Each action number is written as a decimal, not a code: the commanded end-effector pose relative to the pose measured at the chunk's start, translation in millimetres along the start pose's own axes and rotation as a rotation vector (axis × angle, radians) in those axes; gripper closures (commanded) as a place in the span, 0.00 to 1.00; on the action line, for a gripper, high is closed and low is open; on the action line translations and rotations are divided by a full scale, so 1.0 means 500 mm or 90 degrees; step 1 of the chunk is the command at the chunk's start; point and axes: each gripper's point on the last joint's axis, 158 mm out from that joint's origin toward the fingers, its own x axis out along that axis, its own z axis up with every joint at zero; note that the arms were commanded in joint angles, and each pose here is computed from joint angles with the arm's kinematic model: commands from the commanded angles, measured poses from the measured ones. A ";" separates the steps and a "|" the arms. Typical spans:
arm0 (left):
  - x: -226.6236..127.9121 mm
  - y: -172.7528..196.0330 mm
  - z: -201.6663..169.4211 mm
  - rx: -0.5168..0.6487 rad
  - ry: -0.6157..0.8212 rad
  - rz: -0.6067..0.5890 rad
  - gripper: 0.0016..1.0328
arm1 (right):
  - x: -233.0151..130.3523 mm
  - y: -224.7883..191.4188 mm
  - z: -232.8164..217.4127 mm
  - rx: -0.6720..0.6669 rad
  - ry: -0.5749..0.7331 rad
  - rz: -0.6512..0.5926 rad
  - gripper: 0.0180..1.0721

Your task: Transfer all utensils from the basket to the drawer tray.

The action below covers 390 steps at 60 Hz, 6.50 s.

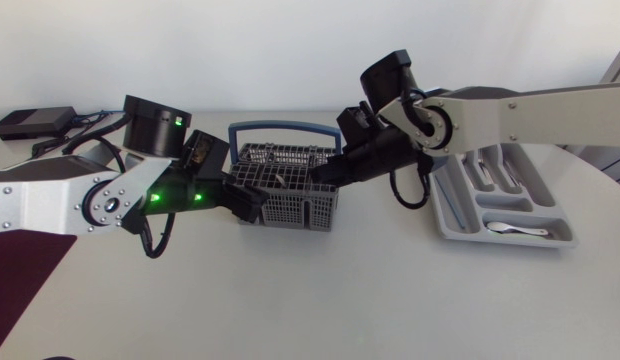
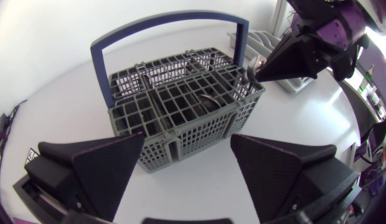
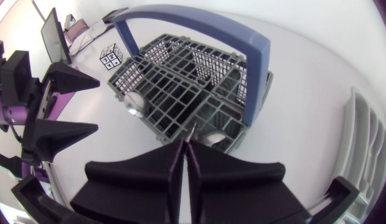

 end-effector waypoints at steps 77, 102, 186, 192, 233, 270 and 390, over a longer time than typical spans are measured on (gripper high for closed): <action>0.012 -0.022 -0.022 0.014 0.017 -0.018 0.06 | -0.283 0.075 0.070 -0.129 -0.138 0.065 0.93; 0.013 -0.029 -0.011 0.012 0.022 -0.022 0.06 | -0.333 -0.206 -0.106 -0.006 -0.037 -0.116 0.93; 0.009 -0.001 0.038 -0.060 0.049 -0.007 0.06 | -0.321 -0.644 -0.377 0.045 0.154 -0.510 0.11; 0.009 0.002 0.045 -0.071 0.050 -0.005 0.06 | -0.331 -0.634 -0.361 0.051 0.139 -0.512 0.09; 0.044 -0.049 0.027 -0.192 0.172 0.002 0.16 | -0.255 -0.453 -0.245 0.015 0.088 -0.443 0.09; 0.074 -0.066 0.033 -0.289 0.206 0.029 0.26 | -0.186 -0.420 -0.237 0.002 0.113 -0.445 0.09; 0.118 -0.070 0.042 -0.364 0.221 0.018 0.77 | -0.134 -0.378 -0.238 -0.025 0.116 -0.426 0.09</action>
